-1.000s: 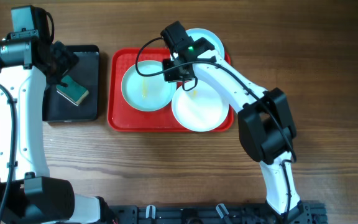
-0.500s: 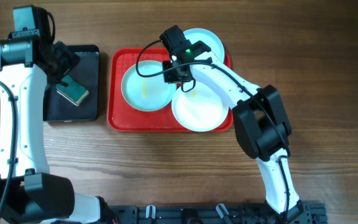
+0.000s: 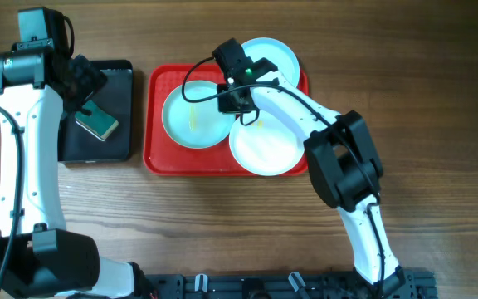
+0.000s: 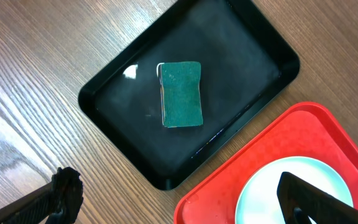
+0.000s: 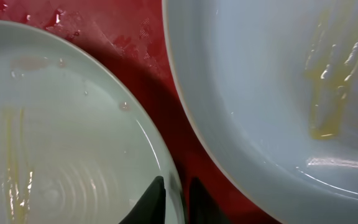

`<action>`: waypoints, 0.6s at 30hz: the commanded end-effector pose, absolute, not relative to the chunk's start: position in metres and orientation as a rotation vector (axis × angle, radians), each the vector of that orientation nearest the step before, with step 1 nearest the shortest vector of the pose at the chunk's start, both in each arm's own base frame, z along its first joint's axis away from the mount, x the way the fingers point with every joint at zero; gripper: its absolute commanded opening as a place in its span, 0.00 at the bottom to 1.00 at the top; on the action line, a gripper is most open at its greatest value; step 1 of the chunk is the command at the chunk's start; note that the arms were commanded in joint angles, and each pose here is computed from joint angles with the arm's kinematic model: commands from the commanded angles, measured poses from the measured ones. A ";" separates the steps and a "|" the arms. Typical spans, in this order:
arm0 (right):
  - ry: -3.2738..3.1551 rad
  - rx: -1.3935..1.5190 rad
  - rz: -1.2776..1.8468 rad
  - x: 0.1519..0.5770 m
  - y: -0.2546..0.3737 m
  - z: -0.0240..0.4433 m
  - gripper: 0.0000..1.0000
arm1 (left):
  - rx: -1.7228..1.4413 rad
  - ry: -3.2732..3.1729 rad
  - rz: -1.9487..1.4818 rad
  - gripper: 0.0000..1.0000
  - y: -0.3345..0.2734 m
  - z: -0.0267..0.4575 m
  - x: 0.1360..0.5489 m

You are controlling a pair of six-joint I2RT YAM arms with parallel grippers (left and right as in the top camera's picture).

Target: Clean dirty plates on tray and stack at the side

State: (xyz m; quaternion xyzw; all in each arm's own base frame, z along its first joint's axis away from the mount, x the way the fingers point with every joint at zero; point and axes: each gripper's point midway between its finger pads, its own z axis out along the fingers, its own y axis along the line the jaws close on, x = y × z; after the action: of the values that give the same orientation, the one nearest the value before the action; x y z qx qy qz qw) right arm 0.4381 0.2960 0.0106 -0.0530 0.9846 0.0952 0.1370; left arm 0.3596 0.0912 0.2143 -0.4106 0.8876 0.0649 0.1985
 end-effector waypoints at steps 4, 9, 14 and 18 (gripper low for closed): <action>2.879 -0.177 0.263 0.424 0.308 -0.006 0.05 | -1.189 2.498 0.217 0.98 0.095 0.199 0.356; 2.869 -0.151 0.269 0.419 0.320 -0.006 0.05 | -1.195 2.521 0.229 0.98 0.095 0.188 0.352; 2.864 -0.125 0.265 0.414 0.330 -0.008 0.04 | -1.148 2.548 0.238 0.96 0.095 0.168 0.354; 2.873 -0.129 0.259 0.412 0.330 -0.013 0.05 | -1.124 2.546 0.230 0.93 0.095 0.145 0.359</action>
State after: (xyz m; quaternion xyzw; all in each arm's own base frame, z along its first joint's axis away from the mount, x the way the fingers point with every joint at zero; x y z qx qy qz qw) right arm 0.4207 0.3312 0.0091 -0.0480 0.9828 0.1055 0.1441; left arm 0.3626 0.0921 0.1686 -0.4045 0.8923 0.0709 0.1874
